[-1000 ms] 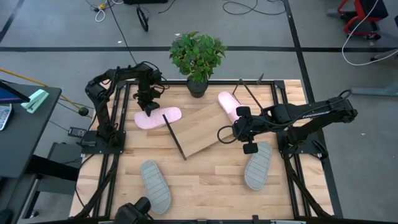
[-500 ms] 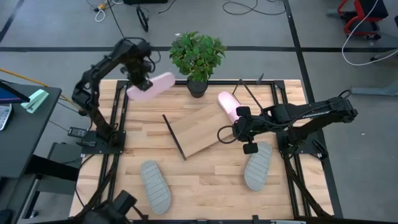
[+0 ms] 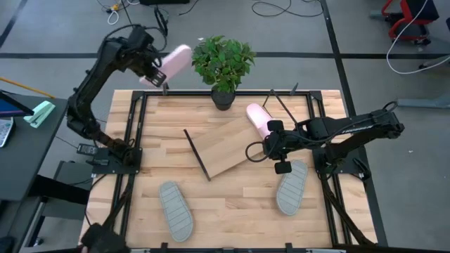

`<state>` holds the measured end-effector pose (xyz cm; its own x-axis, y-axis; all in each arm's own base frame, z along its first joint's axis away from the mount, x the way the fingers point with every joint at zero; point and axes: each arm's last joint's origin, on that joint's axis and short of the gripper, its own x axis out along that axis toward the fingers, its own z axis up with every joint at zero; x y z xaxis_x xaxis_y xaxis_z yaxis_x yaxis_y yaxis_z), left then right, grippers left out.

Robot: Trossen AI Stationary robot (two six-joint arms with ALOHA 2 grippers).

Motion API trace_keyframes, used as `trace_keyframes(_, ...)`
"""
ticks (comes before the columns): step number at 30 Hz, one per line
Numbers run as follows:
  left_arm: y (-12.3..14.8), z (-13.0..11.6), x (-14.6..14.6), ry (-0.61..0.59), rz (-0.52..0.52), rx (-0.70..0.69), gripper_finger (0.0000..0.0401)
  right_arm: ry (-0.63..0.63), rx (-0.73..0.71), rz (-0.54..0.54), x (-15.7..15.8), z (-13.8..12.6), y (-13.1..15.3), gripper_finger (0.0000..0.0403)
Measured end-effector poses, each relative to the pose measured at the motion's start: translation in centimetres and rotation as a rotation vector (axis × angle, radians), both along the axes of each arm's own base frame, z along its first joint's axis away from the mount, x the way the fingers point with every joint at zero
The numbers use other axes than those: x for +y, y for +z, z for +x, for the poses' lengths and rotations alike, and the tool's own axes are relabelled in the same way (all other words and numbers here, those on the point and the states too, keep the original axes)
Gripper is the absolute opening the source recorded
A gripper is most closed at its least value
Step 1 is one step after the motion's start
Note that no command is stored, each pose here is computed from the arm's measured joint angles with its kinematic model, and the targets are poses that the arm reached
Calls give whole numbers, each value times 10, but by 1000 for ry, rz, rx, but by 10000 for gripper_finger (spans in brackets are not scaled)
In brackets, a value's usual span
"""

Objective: Pick and place slides into the shelf
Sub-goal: Put the pink slipper on the shelf

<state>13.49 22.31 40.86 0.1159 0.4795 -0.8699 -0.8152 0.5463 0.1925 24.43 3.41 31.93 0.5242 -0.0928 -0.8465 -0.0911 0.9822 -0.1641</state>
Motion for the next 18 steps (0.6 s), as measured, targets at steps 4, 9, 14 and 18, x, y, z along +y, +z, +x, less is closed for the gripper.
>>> trace_keyframes(4,16,-5,-8,59,172,31,95,-8,-1,5,0,0,0,113)
trace_keyframes(9,40,-8,-21,53,370,-3,95,-14,-2,8,0,0,0,113)
trace_keyframes(14,63,-2,-45,-53,525,-95,95,-116,-36,-143,-5,1,2,110)
trace_keyframes(18,75,0,-66,-147,601,-128,95,-172,-56,-284,-9,1,3,100)
